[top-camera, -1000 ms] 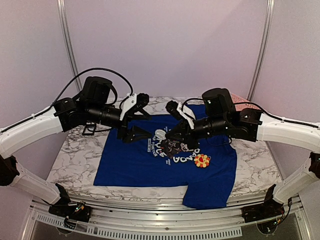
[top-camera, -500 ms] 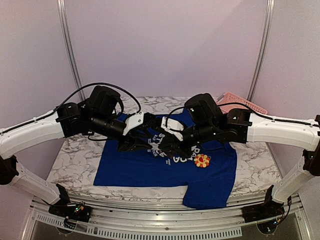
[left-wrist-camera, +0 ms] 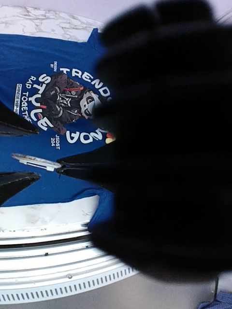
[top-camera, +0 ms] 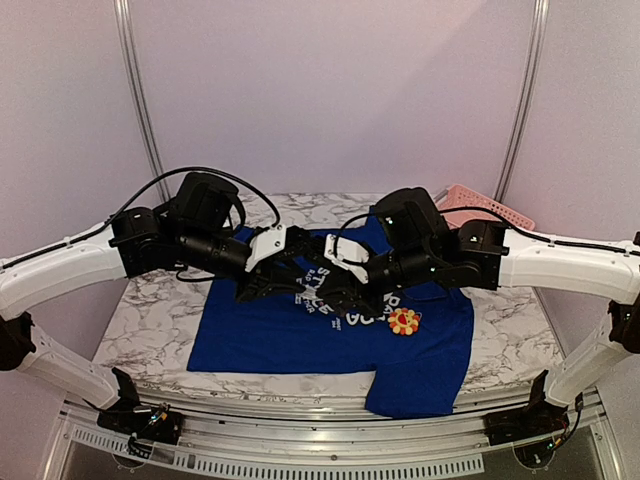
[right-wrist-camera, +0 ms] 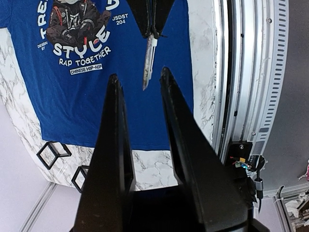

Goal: Pin the brooch onto the clothing
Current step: Pass from the right arm to the left

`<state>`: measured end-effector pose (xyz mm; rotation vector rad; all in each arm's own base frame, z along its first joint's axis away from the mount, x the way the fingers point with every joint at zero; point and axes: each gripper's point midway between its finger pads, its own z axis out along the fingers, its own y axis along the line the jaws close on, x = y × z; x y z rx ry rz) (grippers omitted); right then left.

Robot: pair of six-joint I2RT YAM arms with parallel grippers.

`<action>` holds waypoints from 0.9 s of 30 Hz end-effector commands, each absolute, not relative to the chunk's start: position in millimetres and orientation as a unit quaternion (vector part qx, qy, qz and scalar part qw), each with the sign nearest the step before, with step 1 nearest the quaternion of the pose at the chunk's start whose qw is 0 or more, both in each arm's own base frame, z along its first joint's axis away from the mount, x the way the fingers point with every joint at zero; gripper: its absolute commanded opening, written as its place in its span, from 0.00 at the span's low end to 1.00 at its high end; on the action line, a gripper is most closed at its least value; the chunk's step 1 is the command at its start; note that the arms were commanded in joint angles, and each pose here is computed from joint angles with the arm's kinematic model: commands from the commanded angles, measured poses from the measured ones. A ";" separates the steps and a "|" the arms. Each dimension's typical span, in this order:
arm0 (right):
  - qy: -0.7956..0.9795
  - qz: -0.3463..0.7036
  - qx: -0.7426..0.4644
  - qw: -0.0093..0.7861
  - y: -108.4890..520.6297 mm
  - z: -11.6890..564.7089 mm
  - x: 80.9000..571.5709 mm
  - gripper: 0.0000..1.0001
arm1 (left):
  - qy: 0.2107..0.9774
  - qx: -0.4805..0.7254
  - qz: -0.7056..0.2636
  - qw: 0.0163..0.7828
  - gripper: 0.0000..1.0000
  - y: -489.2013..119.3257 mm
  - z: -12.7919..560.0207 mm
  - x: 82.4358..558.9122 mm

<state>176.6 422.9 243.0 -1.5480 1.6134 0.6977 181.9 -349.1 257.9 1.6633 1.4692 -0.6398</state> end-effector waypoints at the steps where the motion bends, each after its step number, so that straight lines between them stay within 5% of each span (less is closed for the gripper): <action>1: 0.588 0.312 -0.600 0.444 423.6 285.1 163.4 0.00 | 0.592 0.653 -0.262 0.392 0.26 -341.6 248.3 177.8; 11: 0.593 0.309 -0.595 0.446 419.7 286.1 164.0 0.00 | 0.581 0.618 -0.335 0.409 0.27 -347.1 279.1 179.7; 19: 0.604 0.296 -0.596 0.439 419.8 276.2 168.4 0.00 | 0.571 0.621 -0.343 0.413 0.40 -347.1 293.0 174.1; 27: 0.602 0.300 -0.596 0.439 422.3 277.9 168.1 0.00 | 0.596 0.603 -0.330 0.415 0.18 -354.5 285.0 182.8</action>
